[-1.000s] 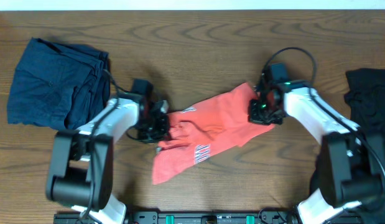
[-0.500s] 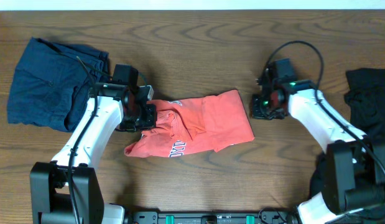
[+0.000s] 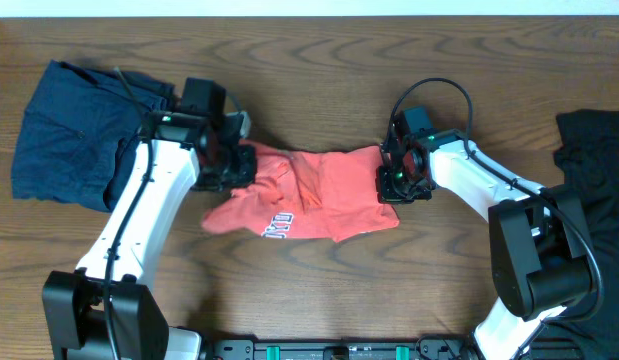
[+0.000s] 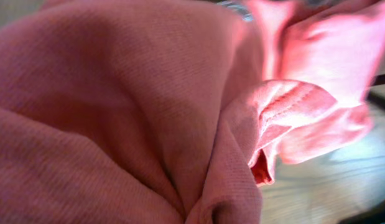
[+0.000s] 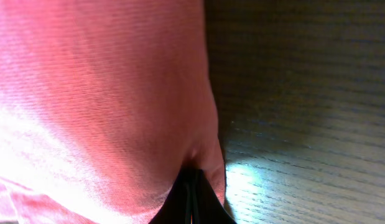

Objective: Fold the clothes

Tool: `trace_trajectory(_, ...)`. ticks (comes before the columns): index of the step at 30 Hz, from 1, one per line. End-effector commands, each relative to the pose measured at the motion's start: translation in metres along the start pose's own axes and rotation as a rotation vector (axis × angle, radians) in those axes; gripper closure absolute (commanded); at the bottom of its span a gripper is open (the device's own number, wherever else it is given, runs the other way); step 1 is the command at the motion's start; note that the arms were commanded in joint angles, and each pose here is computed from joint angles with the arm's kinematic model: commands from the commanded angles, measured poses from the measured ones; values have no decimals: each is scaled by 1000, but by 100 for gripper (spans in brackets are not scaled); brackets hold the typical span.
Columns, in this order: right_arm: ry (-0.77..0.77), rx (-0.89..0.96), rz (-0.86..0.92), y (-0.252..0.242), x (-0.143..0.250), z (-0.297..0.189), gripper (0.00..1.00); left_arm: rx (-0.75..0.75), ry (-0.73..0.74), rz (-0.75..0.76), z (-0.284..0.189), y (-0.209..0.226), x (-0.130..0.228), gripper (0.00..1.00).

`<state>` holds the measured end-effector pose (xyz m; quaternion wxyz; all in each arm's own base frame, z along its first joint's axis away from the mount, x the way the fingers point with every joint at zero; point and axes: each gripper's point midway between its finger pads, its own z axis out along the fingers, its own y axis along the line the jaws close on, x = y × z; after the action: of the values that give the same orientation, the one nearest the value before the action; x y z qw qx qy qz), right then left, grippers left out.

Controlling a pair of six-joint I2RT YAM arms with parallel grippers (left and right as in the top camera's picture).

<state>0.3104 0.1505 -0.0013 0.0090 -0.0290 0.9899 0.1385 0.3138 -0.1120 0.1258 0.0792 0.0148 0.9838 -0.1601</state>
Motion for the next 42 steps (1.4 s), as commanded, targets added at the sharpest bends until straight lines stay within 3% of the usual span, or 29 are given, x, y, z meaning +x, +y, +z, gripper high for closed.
trace_trajectory(1,99,43,-14,-9,23,26,99,47,-34,-11,0,-34,-6,94)
trace_trajectory(8,112,46,-17,-10,27,25,98,88,-76,86,33,-105,-6,94)
trace_trajectory(9,112,46,-16,-10,27,25,98,66,-77,94,40,-108,-4,91)
trace_trajectory(11,111,46,-16,-10,27,25,98,28,-70,114,56,-117,1,71)
trace_trajectory(12,112,46,-16,-10,27,25,96,29,-57,125,65,-123,6,69)
trace_trajectory(21,112,48,13,-17,26,18,80,167,-39,211,89,-187,27,58)
trace_trajectory(28,-3,-33,-46,-10,8,-26,65,143,-41,219,68,-171,20,49)
trace_trajectory(31,-99,-91,-127,5,-1,-56,57,141,-65,244,46,-167,12,38)
trace_trajectory(35,-230,-187,-252,34,-9,-96,52,130,-107,300,13,-157,2,30)
trace_trajectory(41,-332,-300,-417,83,-9,-119,51,-139,-151,223,-2,-90,-11,31)
trace_trajectory(42,-333,-303,-440,90,-7,-118,51,-172,-145,208,-3,-79,-12,34)
